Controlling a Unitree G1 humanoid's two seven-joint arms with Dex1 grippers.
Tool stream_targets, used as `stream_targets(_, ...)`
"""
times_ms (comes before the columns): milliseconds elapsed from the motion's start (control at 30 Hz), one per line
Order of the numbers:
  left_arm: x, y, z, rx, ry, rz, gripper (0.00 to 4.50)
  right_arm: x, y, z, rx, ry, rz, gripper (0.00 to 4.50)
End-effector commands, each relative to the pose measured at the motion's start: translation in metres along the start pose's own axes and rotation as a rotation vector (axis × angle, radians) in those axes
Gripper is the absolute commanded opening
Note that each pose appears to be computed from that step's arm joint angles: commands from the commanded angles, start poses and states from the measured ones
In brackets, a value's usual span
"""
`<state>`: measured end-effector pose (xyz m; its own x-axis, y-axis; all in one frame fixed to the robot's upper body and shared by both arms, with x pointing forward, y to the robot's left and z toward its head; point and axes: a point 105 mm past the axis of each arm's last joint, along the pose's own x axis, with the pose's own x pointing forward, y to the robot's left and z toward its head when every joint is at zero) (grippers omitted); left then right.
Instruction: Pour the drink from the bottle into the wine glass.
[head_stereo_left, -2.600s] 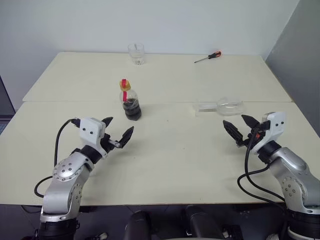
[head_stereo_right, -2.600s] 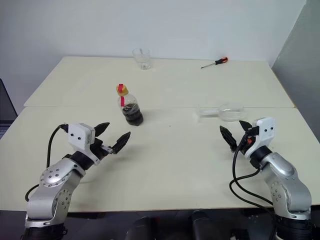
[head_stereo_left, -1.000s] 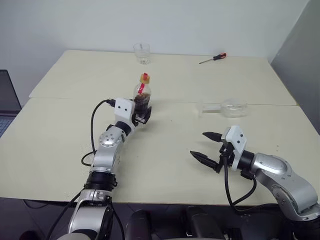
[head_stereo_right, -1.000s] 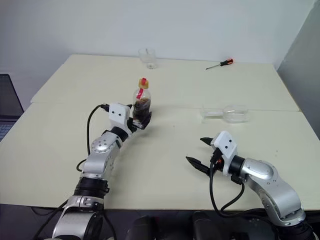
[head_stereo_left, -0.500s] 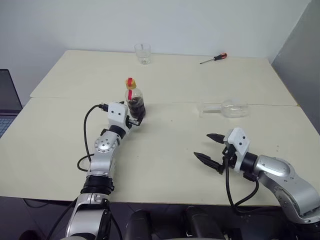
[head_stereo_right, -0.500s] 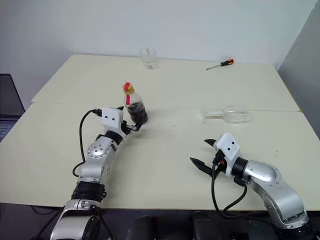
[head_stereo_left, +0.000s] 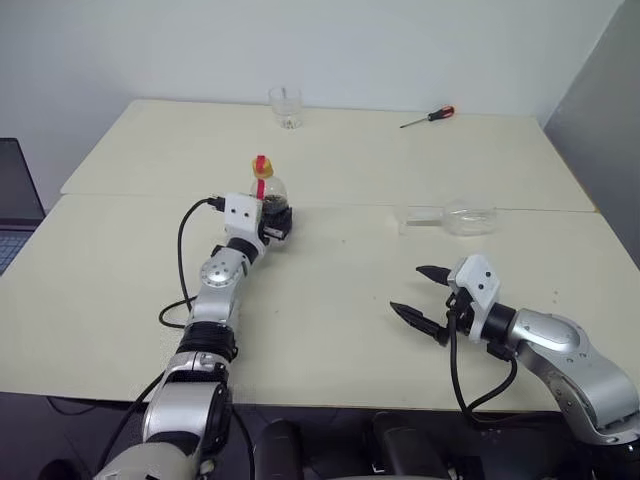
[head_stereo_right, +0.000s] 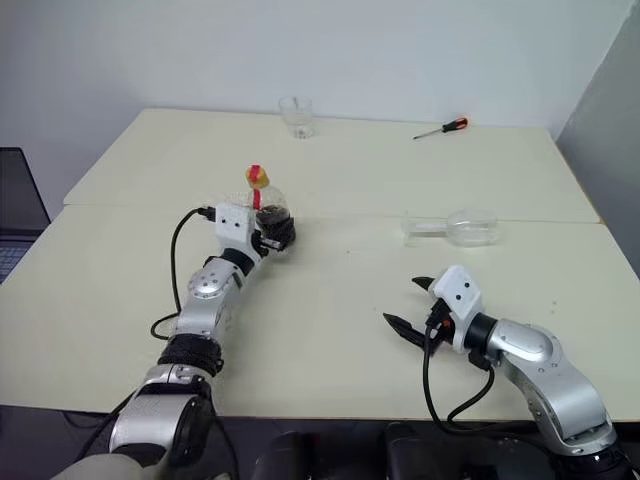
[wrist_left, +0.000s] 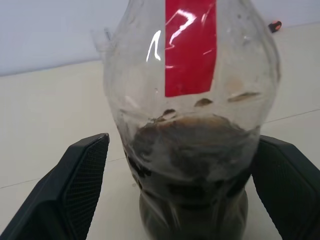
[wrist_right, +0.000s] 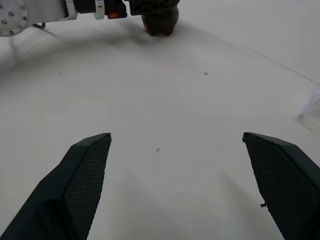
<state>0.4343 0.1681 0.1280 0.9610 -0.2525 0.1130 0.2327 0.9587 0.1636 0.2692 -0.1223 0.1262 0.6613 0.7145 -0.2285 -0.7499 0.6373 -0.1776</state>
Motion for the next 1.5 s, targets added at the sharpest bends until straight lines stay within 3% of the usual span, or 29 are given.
stream_targets(33,0.011,-0.005,0.016,-0.005,-0.062,-0.024,4.48,-0.005,-0.008,0.010,-0.032,-0.035,-0.040,4.50)
stream_targets(267,0.021,-0.018,0.015,-0.031,-0.052,-0.068,4.48,-0.010,-0.011,0.009,-0.034,-0.030,-0.081,4.50)
stream_targets(400,0.021,-0.020,0.014,-0.042,-0.059,-0.093,3.64,-0.014,-0.020,0.014,-0.056,-0.040,-0.126,4.50)
stream_targets(567,0.018,-0.014,0.011,-0.038,-0.054,-0.089,2.30,-0.019,-0.035,0.042,-0.043,-0.142,-0.193,4.50)
stream_targets(667,0.018,-0.017,0.015,-0.038,-0.067,-0.124,1.91,-0.015,-0.046,0.062,-0.058,-0.176,-0.247,4.50)
stream_targets(867,0.014,-0.064,0.032,-0.058,-0.096,-0.361,1.62,0.004,-0.057,0.065,-0.060,0.008,-0.325,4.50)
stream_targets(1000,-0.009,-0.115,0.058,-0.101,-0.117,-0.541,1.51,0.014,-0.041,0.119,0.068,-0.212,-0.222,4.50)
stream_targets(1133,-0.029,-0.153,0.057,-0.072,-0.064,-0.699,1.38,0.019,-0.032,0.135,0.080,-0.226,-0.184,4.50)
stream_targets(1500,-0.036,-0.170,0.049,-0.005,-0.024,-0.759,1.17,0.026,-0.026,0.134,0.137,-0.216,-0.198,4.50)
